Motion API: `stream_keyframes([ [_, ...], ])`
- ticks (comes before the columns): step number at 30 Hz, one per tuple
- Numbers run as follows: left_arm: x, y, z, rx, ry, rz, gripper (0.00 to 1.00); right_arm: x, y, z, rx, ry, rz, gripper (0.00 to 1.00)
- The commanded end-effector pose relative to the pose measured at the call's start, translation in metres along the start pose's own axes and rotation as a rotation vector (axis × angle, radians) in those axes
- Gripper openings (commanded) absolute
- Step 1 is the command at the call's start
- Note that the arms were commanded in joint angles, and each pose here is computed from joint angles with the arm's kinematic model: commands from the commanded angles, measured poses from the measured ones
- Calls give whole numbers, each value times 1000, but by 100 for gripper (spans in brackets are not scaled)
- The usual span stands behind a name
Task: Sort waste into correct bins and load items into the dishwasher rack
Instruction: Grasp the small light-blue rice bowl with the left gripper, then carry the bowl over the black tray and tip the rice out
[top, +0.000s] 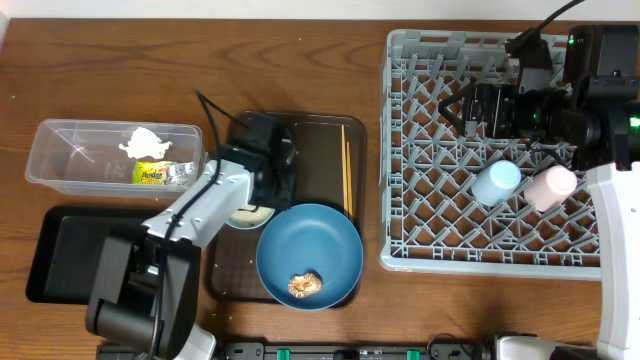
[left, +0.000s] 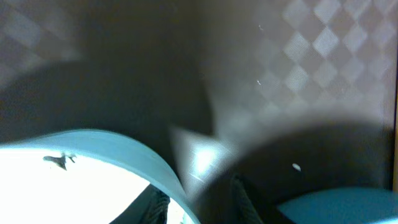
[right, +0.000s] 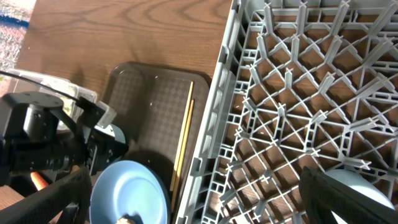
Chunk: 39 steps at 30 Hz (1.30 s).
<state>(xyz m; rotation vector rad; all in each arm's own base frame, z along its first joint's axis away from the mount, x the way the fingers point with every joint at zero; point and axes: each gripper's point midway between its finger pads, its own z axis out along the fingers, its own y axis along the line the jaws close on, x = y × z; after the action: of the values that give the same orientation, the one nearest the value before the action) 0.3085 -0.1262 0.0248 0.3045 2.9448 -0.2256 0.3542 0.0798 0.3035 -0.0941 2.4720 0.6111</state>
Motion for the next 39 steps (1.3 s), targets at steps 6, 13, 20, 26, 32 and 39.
stream_keyframes([
  [6,1,14,4,-103,5,32,27,0,4,1,-9,3,-1,99],
  [13,0,18,7,-122,9,31,8,0,4,1,-9,3,-1,99],
  [20,3,18,11,-127,22,35,11,1,3,1,-8,6,0,99],
  [26,8,20,22,-132,57,41,13,2,3,1,-8,11,2,99],
  [32,-3,15,1,-127,28,38,5,4,3,1,-7,17,5,99],
  [39,-43,-4,-85,-79,-120,-33,6,4,3,1,-7,17,5,99],
])
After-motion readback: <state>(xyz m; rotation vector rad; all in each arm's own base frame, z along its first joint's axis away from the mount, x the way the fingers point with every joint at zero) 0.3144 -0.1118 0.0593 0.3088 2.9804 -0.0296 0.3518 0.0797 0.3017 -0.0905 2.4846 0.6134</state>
